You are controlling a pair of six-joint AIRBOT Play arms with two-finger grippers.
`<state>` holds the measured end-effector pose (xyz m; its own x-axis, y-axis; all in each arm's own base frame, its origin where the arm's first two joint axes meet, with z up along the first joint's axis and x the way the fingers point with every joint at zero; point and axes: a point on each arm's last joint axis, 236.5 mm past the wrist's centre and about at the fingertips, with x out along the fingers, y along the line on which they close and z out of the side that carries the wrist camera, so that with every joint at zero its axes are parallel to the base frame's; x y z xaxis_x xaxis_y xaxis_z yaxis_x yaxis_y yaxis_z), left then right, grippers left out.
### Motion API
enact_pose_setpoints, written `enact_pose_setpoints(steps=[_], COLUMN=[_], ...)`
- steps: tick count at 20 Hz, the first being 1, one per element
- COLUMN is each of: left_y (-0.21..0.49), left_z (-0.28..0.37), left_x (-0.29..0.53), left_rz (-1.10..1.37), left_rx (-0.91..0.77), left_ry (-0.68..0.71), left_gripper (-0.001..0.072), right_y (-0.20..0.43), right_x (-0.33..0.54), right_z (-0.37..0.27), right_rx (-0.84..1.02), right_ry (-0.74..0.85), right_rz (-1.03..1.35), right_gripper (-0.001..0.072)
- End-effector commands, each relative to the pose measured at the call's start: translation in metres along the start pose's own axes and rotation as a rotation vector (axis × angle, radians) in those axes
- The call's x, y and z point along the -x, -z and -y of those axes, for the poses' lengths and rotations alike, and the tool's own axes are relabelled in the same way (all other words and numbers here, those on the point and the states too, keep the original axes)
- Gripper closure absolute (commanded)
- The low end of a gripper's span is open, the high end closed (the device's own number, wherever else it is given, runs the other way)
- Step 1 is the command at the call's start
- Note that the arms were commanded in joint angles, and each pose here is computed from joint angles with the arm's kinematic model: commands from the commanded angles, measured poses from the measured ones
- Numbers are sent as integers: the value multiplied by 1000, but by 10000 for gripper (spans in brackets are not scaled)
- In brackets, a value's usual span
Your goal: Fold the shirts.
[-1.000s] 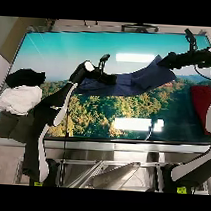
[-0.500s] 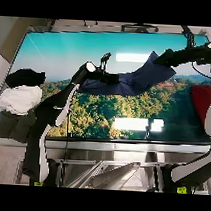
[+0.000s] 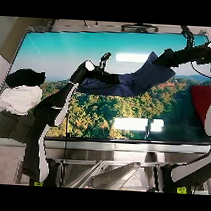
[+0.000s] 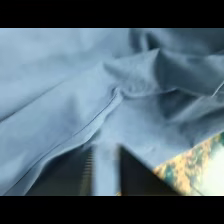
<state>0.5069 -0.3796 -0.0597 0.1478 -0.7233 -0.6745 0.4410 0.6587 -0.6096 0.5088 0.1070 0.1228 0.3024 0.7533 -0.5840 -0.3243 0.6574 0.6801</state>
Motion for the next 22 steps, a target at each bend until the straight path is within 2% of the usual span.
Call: enact_pose_setpoints(steps=[1,6,10,12,14,17,20,22], left_y=[-8,21,28,18,2,-33,-60,-64], left_z=[8,-6,2,17,34,43,42,40], left_x=[-9,-45,-53,-32,18,135,257,317], left_rz=[46,-22,-36,-34,-35,45,200,278], left_rx=[-15,28,82,112,83,-21,-66,-83], left_ry=[-6,-4,54,119,182,189,130,84], left_gripper=[695,691,691,691,691,692,691,690], right_y=[4,5,8,11,7,-11,-17,0], right_x=[2,12,6,-1,-9,-42,-126,-203], right_z=[-5,-34,-47,-51,-58,-82,-131,-163], right_rx=[-5,17,18,14,29,69,100,90], right_ry=[-7,-24,-27,-28,-31,-44,-112,-157], right_rz=[-15,-12,-27,-42,-26,45,105,117], right_gripper=[693,693,693,692,692,692,692,691])
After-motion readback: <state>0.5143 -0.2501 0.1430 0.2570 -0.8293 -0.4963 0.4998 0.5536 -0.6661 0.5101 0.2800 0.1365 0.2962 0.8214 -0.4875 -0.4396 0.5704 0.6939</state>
